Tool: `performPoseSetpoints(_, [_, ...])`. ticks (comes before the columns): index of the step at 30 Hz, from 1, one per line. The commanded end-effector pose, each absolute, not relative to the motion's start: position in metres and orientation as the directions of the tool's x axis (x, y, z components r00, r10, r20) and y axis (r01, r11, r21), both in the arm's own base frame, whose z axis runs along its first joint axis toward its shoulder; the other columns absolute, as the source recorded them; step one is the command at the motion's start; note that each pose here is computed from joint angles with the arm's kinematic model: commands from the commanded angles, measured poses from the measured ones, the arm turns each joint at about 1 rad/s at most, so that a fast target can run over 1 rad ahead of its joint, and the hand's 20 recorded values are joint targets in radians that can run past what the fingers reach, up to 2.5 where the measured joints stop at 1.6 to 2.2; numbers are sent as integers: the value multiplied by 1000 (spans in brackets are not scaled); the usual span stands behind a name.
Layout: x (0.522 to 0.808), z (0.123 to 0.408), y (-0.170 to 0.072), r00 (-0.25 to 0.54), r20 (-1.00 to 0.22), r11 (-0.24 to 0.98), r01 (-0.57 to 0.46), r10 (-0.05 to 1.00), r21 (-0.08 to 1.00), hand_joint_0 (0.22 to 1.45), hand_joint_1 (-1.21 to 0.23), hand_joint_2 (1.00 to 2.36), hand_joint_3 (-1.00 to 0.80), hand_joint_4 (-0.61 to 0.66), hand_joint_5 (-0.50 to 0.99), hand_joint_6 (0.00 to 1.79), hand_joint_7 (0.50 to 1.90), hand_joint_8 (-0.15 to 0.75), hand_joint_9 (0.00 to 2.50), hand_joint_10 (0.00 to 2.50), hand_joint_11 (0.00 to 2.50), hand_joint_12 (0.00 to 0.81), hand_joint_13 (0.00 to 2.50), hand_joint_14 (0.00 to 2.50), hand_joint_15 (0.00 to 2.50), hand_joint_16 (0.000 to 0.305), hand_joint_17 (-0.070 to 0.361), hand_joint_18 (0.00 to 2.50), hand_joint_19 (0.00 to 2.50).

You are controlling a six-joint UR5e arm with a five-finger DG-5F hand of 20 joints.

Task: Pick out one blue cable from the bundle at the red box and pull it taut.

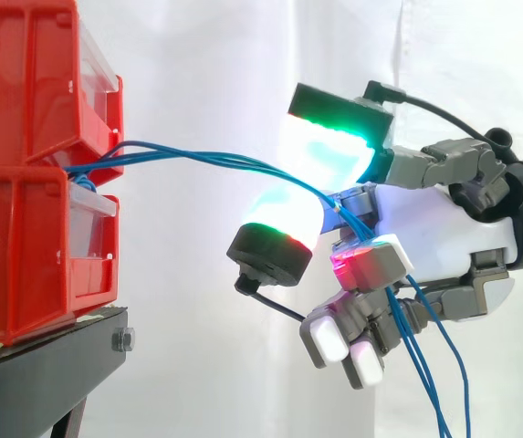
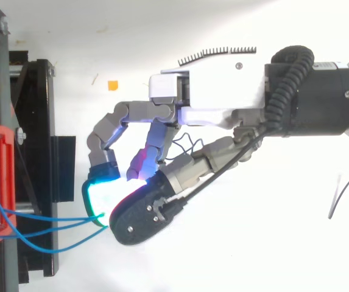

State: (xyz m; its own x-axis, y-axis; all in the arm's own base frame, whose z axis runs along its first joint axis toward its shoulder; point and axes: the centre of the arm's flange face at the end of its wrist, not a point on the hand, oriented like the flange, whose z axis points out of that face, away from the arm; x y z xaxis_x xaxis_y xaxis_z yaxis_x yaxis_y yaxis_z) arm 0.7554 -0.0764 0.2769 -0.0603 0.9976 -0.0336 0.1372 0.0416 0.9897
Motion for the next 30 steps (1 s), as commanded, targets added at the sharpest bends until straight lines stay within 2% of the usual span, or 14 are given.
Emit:
performPoseSetpoints(1, [755,277,-74,-63,-34,42,138,997,989,565,-570,1000,-495,83,-119,856,989,334,1277,24,726,376,910,16,442,52,117,902,526])
performPoseSetpoints(9, [755,277,-74,-58,-35,42,140,998,989,557,-607,1000,-500,92,-118,852,988,335,1282,24,722,380,912,17,436,53,118,904,524])
performPoseSetpoints(16, [755,276,-75,-58,-34,42,143,998,989,606,-711,1017,-273,54,-116,880,1064,340,1286,26,751,374,912,16,446,51,115,905,523])
performPoseSetpoints(21, [755,276,-74,-58,-35,43,146,998,988,621,-823,1020,-195,50,-124,899,1078,332,1249,26,754,374,909,16,442,51,115,911,504])
performPoseSetpoints(27, [754,276,-74,-60,-35,43,152,998,987,668,-876,1019,-243,-4,-129,909,1096,336,1241,26,759,373,921,16,433,51,114,936,479])
performPoseSetpoints(30, [754,276,-75,-59,-35,43,152,998,987,699,-888,1014,-329,-27,-132,917,1078,327,1244,23,767,369,935,16,427,50,113,957,477])
